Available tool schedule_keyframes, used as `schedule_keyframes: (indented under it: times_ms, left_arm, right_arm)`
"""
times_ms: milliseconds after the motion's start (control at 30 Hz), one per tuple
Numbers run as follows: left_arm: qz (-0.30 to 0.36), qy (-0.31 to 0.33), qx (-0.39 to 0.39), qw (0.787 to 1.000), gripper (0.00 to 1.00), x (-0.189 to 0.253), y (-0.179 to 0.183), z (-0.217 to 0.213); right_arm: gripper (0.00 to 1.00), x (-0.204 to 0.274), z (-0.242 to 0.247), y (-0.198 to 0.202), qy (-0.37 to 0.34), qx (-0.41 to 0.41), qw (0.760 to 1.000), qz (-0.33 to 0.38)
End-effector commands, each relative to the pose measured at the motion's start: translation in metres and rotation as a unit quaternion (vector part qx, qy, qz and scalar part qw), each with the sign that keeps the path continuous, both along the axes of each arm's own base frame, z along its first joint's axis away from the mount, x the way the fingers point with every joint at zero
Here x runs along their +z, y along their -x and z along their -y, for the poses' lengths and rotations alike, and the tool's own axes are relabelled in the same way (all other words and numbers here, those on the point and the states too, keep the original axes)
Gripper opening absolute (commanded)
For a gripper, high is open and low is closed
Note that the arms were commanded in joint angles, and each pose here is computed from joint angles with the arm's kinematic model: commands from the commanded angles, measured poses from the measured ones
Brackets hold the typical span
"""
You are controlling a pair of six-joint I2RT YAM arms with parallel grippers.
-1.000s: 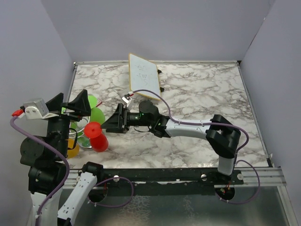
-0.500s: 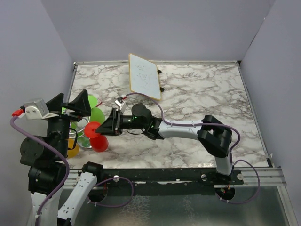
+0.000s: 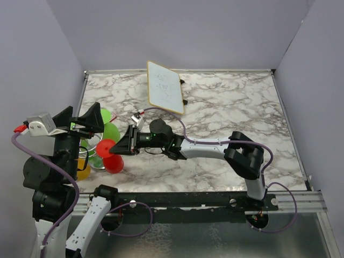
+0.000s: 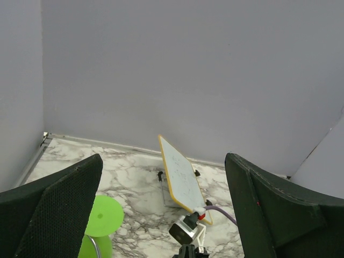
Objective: Take the wine glass off the wine glass rack
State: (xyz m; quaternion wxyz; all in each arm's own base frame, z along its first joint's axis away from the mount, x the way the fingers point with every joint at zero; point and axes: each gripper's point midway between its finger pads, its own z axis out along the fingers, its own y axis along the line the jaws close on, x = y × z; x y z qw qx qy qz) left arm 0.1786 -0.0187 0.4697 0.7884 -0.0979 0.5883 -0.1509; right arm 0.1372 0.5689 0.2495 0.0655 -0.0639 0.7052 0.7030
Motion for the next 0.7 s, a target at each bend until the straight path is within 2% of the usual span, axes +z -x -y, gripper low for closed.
schedule_keyframes:
  times_ms: [0,667]
  left_arm:
    - [0.009,0.006,-0.004,1.0,0.99,0.007,0.004,0.0]
    - [0.007,0.009,-0.004,1.0,0.99,0.004,0.004,0.0]
  right_arm:
    - [0.19,0.017,-0.003,0.005,-0.022,0.004,1.0,0.003]
    - [0.08,0.029,0.008,0.017,-0.025,0.023,0.999,-0.012]
